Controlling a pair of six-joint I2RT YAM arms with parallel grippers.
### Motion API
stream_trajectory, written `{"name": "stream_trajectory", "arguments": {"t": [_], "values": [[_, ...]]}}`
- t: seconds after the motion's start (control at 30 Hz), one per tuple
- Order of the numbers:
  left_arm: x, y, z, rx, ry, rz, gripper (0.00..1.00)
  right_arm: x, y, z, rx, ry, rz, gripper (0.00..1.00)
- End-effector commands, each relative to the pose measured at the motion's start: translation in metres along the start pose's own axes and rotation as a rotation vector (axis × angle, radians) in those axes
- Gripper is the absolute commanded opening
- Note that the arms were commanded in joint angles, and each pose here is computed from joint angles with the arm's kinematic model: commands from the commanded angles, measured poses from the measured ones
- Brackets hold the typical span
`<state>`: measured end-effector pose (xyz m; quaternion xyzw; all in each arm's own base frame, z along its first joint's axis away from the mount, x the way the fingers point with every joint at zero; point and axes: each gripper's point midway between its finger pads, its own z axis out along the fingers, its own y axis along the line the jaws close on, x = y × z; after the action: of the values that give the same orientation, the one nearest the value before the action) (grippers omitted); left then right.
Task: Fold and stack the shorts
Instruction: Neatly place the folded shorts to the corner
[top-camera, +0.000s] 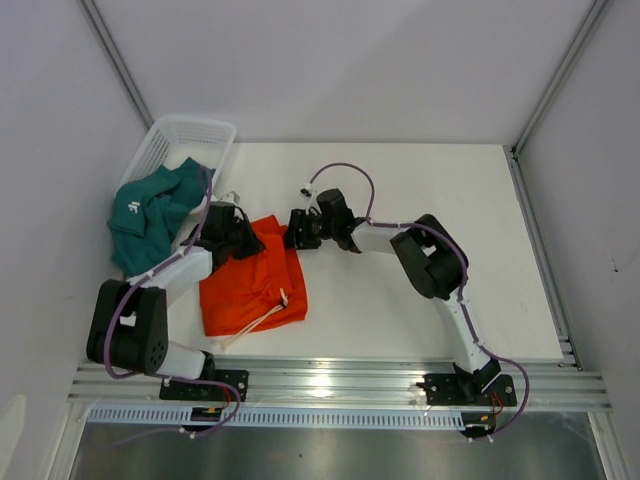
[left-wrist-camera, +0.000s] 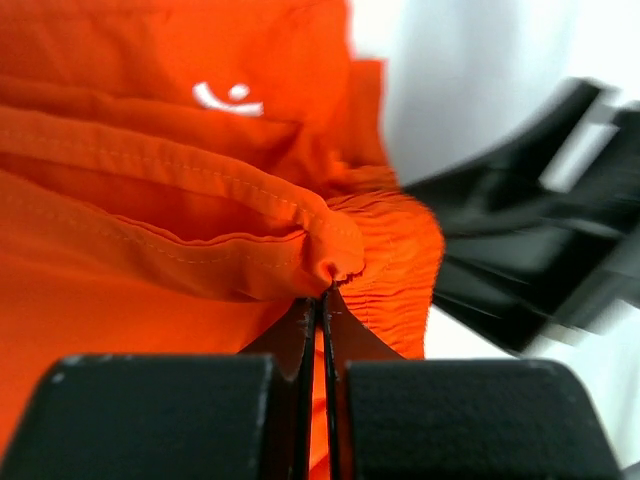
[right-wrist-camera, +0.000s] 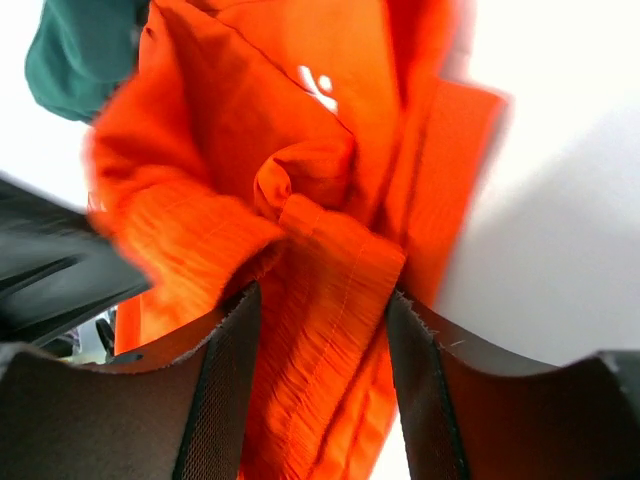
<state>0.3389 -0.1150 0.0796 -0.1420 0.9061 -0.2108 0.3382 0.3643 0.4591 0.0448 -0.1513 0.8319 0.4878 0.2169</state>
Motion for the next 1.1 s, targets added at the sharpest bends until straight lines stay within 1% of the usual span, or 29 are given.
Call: {"name": "stream_trajectory", "arguments": {"t": [0.0, 0.03, 0.1, 0.17, 0.2, 0.23, 0.43, 0.57, 0.6, 0.63, 0.67, 0.7, 0.77, 0.8, 0.87, 0.97, 1.07], "values": [[-0.008, -0.006, 0.016, 0.009, -0.008, -0.01, 0.0, -0.035, 0.024, -0.026, 0.016, -0.114, -0.038, 0.56], [-0.007, -0.005, 0.02, 0.009, -0.001, -0.014, 0.0, -0.043, 0.03, -0.034, 0.018, -0.143, -0.046, 0.56], [-0.005, -0.003, 0.029, 0.008, 0.008, -0.018, 0.0, -0.045, 0.023, -0.041, 0.073, -0.18, -0.038, 0.56], [-0.007, -0.003, 0.037, 0.007, 0.009, -0.018, 0.0, -0.057, 0.028, -0.055, 0.094, -0.248, -0.047, 0.57], [-0.009, -0.005, 0.038, 0.012, 0.007, -0.016, 0.0, -0.048, 0.021, -0.058, 0.111, -0.243, -0.036, 0.57], [-0.007, -0.004, 0.039, 0.015, 0.014, -0.015, 0.0, -0.054, 0.027, -0.064, 0.099, -0.273, -0.048, 0.56], [-0.018, -0.022, 0.035, 0.086, -0.024, -0.003, 0.0, -0.036, 0.035, -0.061, 0.024, -0.201, -0.037, 0.46], [-0.023, -0.032, 0.021, 0.121, -0.05, 0.002, 0.01, -0.029, 0.035, -0.058, 0.003, -0.189, -0.023, 0.43], [-0.027, -0.034, 0.019, 0.123, -0.056, 0.007, 0.15, -0.028, 0.038, -0.057, -0.008, -0.189, -0.028, 0.42], [-0.027, -0.034, 0.017, 0.114, -0.051, 0.008, 0.24, -0.027, 0.04, -0.056, -0.015, -0.182, -0.026, 0.39], [-0.029, -0.034, 0.016, 0.111, -0.06, 0.01, 0.39, -0.026, 0.04, -0.056, -0.018, -0.179, -0.027, 0.37], [-0.028, -0.034, 0.011, 0.104, -0.055, 0.008, 0.46, -0.024, 0.045, -0.054, -0.029, -0.174, -0.032, 0.32], [-0.031, -0.036, 0.005, 0.103, -0.059, 0.007, 0.57, -0.021, 0.049, -0.053, -0.047, -0.162, -0.031, 0.27], [-0.034, -0.038, 0.001, 0.105, -0.063, 0.008, 0.59, -0.018, 0.052, -0.052, -0.059, -0.151, -0.032, 0.24], [-0.045, -0.045, -0.011, 0.103, -0.079, 0.008, 0.62, -0.016, 0.056, -0.052, -0.074, -0.144, -0.029, 0.22], [-0.063, -0.056, -0.025, 0.101, -0.097, 0.017, 0.63, -0.011, 0.067, -0.052, -0.104, -0.125, -0.032, 0.2], [-0.072, -0.059, -0.029, 0.103, -0.102, 0.011, 0.63, -0.003, 0.084, -0.054, -0.141, -0.104, -0.039, 0.18]]}}
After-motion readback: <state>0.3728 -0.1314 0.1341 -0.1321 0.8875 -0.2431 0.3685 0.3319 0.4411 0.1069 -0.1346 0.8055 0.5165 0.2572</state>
